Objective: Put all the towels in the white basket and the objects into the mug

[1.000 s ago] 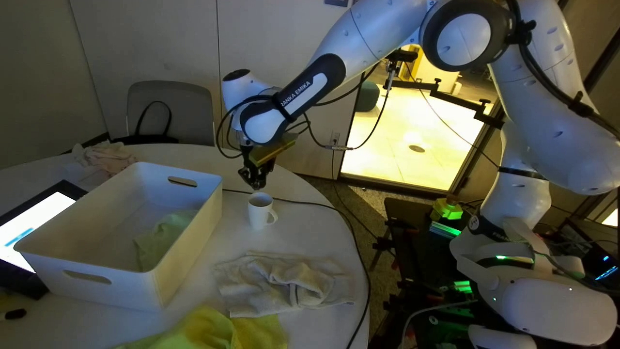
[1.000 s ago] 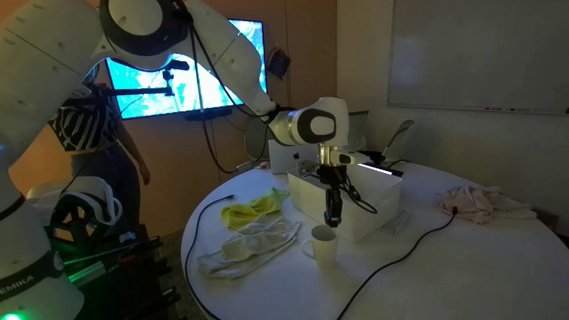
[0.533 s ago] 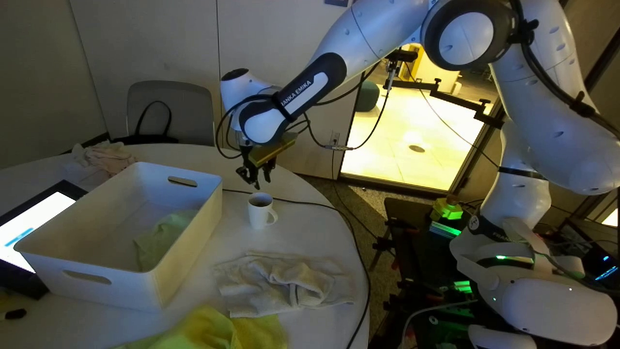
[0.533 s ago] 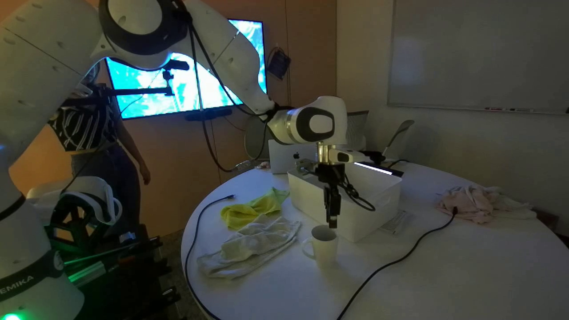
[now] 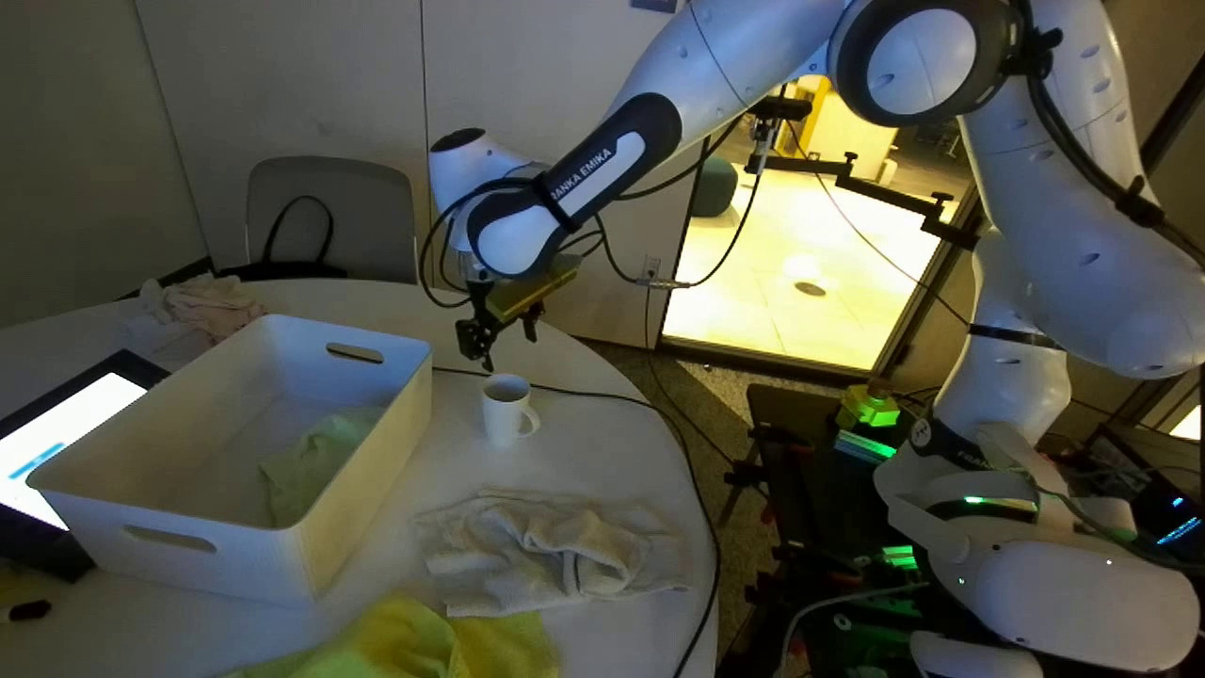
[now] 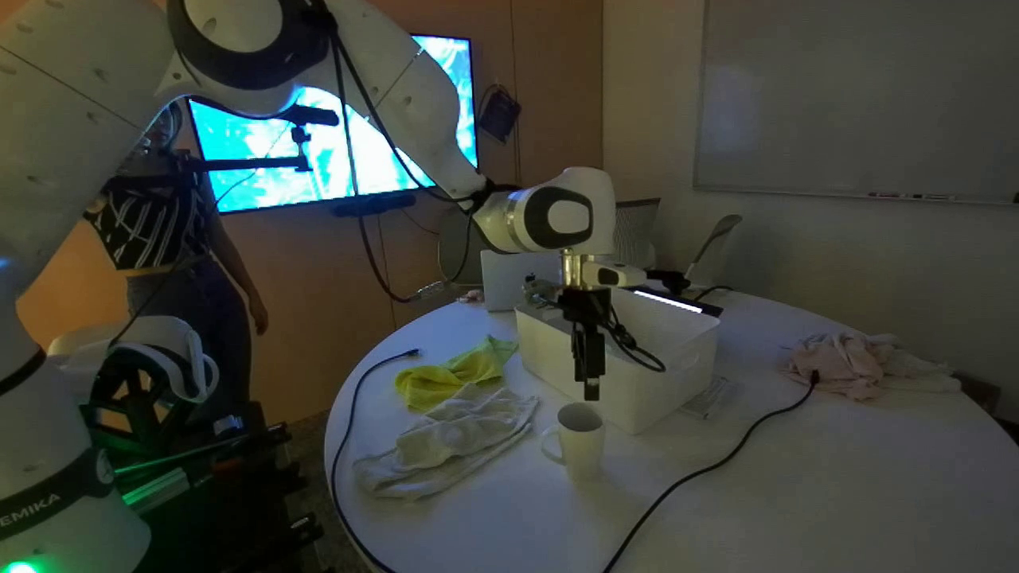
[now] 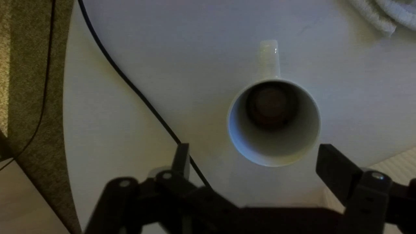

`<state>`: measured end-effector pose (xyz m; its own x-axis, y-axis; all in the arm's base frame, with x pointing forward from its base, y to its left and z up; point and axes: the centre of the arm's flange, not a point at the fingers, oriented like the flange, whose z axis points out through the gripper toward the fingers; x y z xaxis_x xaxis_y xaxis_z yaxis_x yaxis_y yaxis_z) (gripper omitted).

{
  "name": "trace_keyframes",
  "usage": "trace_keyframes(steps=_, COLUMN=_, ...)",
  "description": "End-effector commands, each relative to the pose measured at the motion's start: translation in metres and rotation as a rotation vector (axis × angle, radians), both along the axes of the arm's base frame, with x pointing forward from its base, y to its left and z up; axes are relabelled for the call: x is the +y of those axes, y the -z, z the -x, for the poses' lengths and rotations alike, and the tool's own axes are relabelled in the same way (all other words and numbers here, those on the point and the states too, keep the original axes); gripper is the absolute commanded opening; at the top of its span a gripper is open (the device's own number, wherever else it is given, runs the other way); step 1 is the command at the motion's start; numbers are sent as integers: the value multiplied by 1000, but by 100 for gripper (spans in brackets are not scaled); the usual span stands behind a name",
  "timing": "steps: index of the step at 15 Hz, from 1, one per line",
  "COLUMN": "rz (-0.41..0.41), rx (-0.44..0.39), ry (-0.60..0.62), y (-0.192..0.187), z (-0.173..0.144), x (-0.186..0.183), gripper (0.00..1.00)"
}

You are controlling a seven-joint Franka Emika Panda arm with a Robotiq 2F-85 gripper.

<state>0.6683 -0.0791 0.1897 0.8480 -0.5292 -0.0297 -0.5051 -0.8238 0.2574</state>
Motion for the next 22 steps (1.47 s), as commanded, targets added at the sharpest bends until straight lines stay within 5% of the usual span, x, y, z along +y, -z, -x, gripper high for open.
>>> trace_keyframes(steps=1, rz=-48, rx=23, ry=-106, y=-20, z=31, x=26, gripper=100)
trace_keyframes(steps=14, rz=-175, rx=26, ry=-482, y=51, z=24, x=155, gripper=100)
trace_keyframes(steps=22, rz=-242, rx=30, ry=-671, y=96, z=8, x=192, gripper=100)
